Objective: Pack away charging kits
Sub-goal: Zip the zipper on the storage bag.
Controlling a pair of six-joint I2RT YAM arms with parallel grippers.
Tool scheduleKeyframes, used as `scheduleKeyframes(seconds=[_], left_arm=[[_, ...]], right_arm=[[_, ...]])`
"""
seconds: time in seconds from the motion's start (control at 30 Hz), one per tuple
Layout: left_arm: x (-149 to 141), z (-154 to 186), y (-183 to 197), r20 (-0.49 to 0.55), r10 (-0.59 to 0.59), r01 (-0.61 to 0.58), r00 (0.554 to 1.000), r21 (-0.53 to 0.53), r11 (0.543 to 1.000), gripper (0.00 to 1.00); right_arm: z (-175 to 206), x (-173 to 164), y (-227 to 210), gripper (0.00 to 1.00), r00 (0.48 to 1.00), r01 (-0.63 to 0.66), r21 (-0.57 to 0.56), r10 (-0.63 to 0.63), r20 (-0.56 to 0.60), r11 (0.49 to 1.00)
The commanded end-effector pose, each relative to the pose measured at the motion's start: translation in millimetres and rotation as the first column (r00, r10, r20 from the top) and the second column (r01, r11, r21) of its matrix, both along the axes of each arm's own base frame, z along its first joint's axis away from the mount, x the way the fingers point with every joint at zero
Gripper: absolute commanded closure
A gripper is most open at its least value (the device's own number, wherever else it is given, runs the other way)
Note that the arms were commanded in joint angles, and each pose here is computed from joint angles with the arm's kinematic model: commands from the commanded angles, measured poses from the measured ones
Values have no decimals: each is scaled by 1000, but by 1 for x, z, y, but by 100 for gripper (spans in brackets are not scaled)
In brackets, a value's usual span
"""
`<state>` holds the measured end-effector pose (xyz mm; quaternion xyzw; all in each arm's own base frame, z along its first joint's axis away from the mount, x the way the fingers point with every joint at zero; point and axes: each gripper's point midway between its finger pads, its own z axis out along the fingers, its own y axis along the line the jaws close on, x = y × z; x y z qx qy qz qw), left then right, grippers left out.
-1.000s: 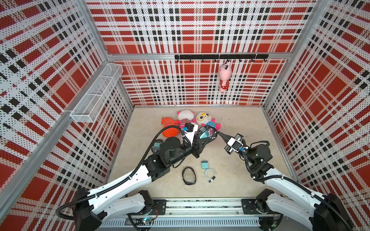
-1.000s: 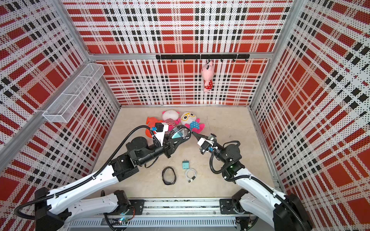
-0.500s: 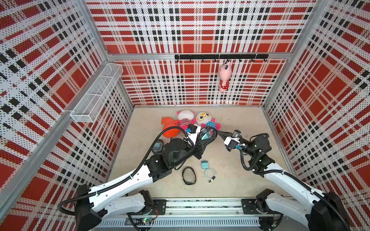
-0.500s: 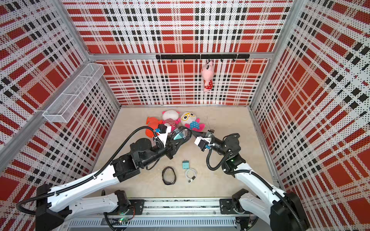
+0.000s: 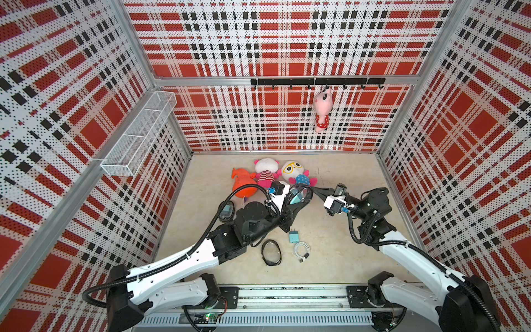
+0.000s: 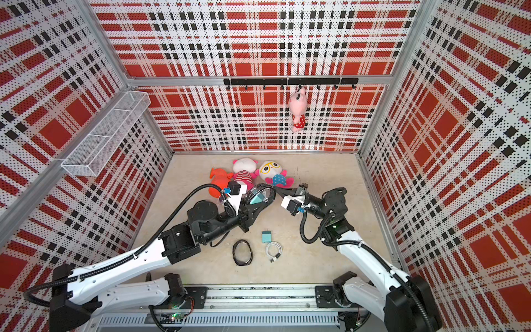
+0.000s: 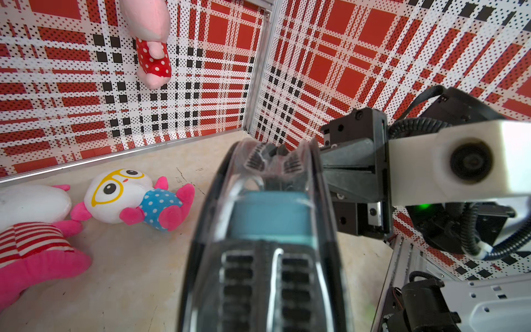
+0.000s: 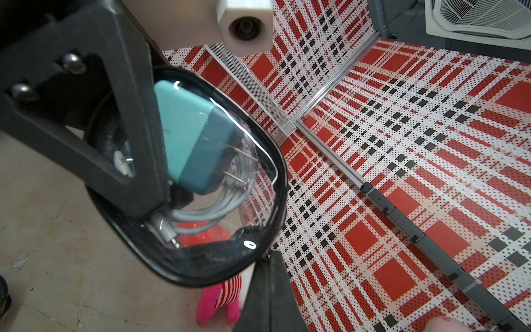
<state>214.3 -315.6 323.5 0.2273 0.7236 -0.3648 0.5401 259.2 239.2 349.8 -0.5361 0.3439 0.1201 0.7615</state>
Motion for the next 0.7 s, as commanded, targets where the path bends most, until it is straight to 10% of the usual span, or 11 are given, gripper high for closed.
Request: scheduleKeyframes(seconds=[0.0, 0.67], left_arm=[[-10, -36, 2, -58, -27, 33, 998, 115, 993, 100], [-14, -50, -26, -77, -94, 107, 993, 192, 975, 100]], right_arm=[[37, -1, -13, 100, 992, 17, 28, -20, 125, 999], [45, -8, -13, 100, 975, -10, -69, 25, 221, 998]])
